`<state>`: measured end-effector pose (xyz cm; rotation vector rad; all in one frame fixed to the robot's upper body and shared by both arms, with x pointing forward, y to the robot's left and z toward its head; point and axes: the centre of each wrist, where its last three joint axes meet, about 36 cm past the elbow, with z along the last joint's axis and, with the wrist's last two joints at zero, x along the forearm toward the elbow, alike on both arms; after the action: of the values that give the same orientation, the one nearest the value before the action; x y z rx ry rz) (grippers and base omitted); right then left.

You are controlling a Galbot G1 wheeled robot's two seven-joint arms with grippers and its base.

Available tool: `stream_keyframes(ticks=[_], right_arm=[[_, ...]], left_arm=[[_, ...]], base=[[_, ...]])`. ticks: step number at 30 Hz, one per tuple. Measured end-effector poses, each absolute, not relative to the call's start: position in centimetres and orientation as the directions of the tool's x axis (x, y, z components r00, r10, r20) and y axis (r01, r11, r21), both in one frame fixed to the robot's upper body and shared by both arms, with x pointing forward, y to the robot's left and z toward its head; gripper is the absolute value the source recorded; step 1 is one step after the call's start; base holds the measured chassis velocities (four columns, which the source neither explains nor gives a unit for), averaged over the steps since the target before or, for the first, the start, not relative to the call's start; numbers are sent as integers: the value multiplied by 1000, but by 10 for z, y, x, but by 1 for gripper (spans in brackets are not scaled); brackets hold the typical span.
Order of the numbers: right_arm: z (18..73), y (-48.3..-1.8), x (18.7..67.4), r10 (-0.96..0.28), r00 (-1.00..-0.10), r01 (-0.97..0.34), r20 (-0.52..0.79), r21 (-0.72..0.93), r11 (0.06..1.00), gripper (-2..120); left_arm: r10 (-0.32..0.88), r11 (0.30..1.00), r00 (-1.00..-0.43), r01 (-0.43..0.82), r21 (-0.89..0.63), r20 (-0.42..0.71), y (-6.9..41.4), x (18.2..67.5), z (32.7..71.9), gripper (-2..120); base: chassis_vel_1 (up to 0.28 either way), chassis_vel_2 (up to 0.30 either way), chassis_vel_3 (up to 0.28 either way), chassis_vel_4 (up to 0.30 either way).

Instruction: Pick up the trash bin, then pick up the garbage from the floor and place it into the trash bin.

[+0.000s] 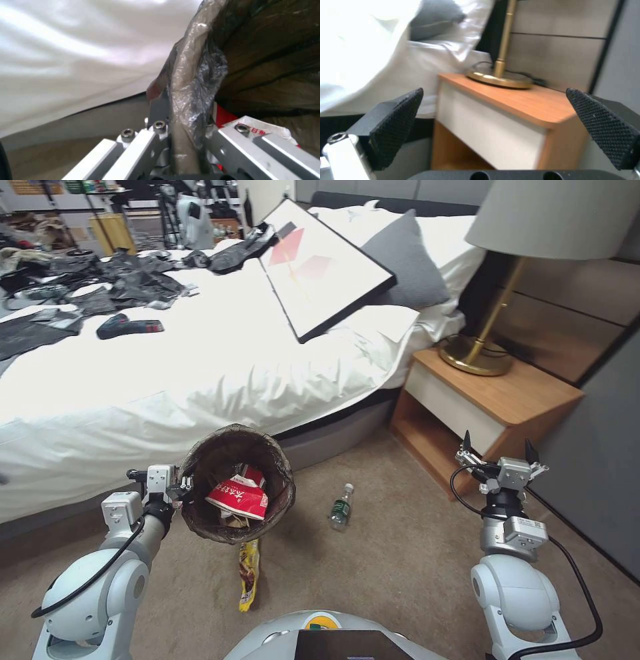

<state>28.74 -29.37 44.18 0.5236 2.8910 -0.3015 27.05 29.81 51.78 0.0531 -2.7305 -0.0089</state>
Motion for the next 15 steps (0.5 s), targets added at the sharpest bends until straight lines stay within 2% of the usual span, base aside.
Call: stream_keyframes(ticks=[10,15], right_arm=[[441,-295,287,329,-919,367,-218,-165,915,100],[449,-295,281,316,-923,356,-218,-173,918,100]], left_arm=[[-43,999,-916,-40,16,400,298,270,517,0],[-40,999,-914,-36,17,403,299,271,516,0]], base=[[133,124,117,131],[63,70,72,65]])
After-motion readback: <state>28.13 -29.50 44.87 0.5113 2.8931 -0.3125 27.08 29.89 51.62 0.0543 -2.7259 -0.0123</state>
